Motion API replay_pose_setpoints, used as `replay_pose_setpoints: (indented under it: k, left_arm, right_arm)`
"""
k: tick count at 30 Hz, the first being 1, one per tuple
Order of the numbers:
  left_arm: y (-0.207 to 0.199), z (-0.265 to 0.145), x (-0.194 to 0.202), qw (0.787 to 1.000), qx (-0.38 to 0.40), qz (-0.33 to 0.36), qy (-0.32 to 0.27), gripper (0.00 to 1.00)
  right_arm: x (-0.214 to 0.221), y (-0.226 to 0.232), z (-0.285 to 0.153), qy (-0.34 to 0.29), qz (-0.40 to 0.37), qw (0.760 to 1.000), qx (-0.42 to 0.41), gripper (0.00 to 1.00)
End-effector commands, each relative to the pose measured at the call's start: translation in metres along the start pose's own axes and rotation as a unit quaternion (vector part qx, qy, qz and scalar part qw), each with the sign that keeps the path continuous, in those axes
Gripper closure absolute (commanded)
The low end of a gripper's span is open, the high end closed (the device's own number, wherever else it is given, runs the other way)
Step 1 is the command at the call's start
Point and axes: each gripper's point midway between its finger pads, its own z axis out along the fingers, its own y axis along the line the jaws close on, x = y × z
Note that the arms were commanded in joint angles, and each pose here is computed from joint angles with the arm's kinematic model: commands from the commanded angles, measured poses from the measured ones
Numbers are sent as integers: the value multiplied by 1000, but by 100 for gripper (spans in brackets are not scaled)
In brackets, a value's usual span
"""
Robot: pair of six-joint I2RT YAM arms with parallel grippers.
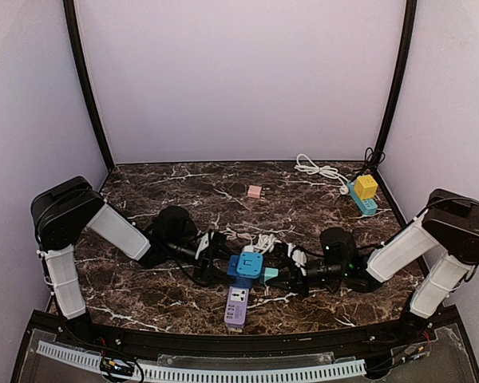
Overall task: Insert the plug
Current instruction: Insert the plug into the socket.
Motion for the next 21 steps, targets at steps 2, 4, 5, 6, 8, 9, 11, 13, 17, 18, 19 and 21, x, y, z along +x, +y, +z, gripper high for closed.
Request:
replay_pose_setpoints:
  k: [2, 4, 5, 6, 8, 9, 11, 13, 17, 18, 19, 21]
  left_arm:
    - [-16, 10, 41, 996, 7, -71, 56, 99]
    - [-15, 10, 41, 996, 6, -70, 56, 99]
    - [-15, 10, 41, 996, 6, -71, 56, 99]
    - [-15, 10, 41, 996, 6, -70, 57, 99]
    - [-14, 10, 42, 996, 4, -70, 58, 99]
    - [-15, 10, 43, 996, 4, -69, 60, 99]
    - [-17, 9, 44, 996, 5, -66, 59, 99]
    - [-18, 9, 43, 996, 9, -61, 57, 99]
    - [-21, 9, 43, 997, 17, -51, 56, 99]
    - [-21, 9, 43, 997, 17, -50, 56, 99]
    - [-21, 9, 43, 997, 17, -50, 56, 99]
    - [-22, 10, 42, 997, 20, -47, 54, 99]
  right_arm:
    - [-2, 15, 13, -1, -23, 1000, -15, 100]
    - [-4, 16, 13, -5, -28, 999, -13, 100]
    - [-5, 16, 12, -7, -31, 999, -13, 100]
    - [-5, 16, 11, -9, -32, 999, -12, 100]
    - [-5, 18, 8, -12, -33, 999, -12, 100]
    - [-5, 19, 7, -13, -33, 999, -12, 100]
    - [-4, 20, 4, -13, -32, 999, -10, 100]
    - [-3, 19, 3, -12, -29, 999, -6, 100]
    - [-5, 16, 2, -14, -32, 999, 4, 100]
    - [-7, 15, 2, -14, -35, 999, 7, 100]
    - [-8, 14, 3, -13, -38, 999, 8, 100]
    - [-11, 12, 4, -15, -41, 999, 10, 100]
